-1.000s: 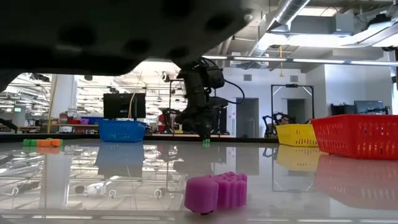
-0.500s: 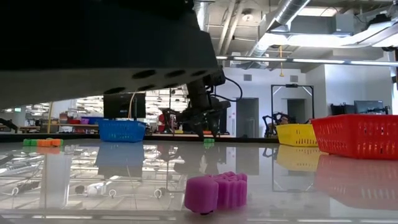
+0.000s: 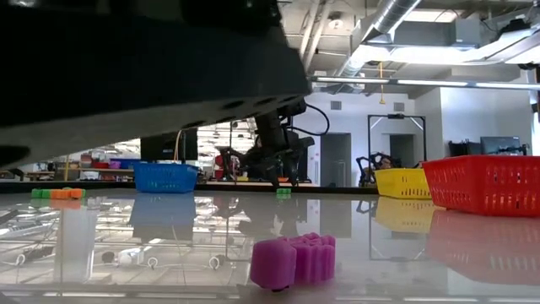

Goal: Sort Halloween decoration
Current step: Put the green skeleton toy into the blue bin

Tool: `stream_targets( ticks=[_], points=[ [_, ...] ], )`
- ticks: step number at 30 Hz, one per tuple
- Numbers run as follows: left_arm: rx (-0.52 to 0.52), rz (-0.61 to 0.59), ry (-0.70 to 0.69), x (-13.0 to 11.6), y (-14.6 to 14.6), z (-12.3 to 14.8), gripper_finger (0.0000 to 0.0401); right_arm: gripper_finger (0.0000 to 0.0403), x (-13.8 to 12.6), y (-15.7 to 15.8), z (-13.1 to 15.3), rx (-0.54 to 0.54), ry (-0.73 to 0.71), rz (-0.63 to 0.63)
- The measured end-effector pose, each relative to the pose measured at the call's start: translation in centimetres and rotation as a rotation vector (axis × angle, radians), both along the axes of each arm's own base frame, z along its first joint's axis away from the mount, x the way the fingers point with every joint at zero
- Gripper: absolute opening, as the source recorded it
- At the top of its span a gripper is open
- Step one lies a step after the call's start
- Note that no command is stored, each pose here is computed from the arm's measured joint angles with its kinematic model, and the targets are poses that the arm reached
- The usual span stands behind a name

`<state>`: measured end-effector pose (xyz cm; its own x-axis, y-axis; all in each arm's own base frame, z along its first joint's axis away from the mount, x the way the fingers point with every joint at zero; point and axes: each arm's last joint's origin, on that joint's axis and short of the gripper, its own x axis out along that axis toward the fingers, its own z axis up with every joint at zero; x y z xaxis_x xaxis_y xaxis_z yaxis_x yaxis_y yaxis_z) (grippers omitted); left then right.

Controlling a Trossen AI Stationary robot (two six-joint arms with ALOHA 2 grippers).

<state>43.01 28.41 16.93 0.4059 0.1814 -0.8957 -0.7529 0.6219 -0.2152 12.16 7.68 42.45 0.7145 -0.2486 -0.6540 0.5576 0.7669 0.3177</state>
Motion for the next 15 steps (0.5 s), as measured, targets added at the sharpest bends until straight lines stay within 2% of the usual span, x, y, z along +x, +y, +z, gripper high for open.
stream_targets(
  ticks=[4,8,12,15],
  points=[
    [-0.037,0.048,-0.007,-0.5,0.5,0.0,0.0213,0.0152,0.0,0.0,0.0,-0.003,0.001,0.002],
    [-0.129,0.058,-0.048,-1.1,1.1,-0.7,0.0208,0.0152,0.0,0.0,0.0,-0.008,0.003,0.007],
    [-0.19,0.015,-0.116,-1.4,1.6,-1.4,0.0185,0.0152,0.0,0.0,0.0,-0.013,0.006,0.009],
    [-0.179,-0.012,-0.133,-1.4,1.8,-1.6,0.0164,0.0152,-0.1,-0.1,0.0,-0.018,0.013,0.008]
  ],
)
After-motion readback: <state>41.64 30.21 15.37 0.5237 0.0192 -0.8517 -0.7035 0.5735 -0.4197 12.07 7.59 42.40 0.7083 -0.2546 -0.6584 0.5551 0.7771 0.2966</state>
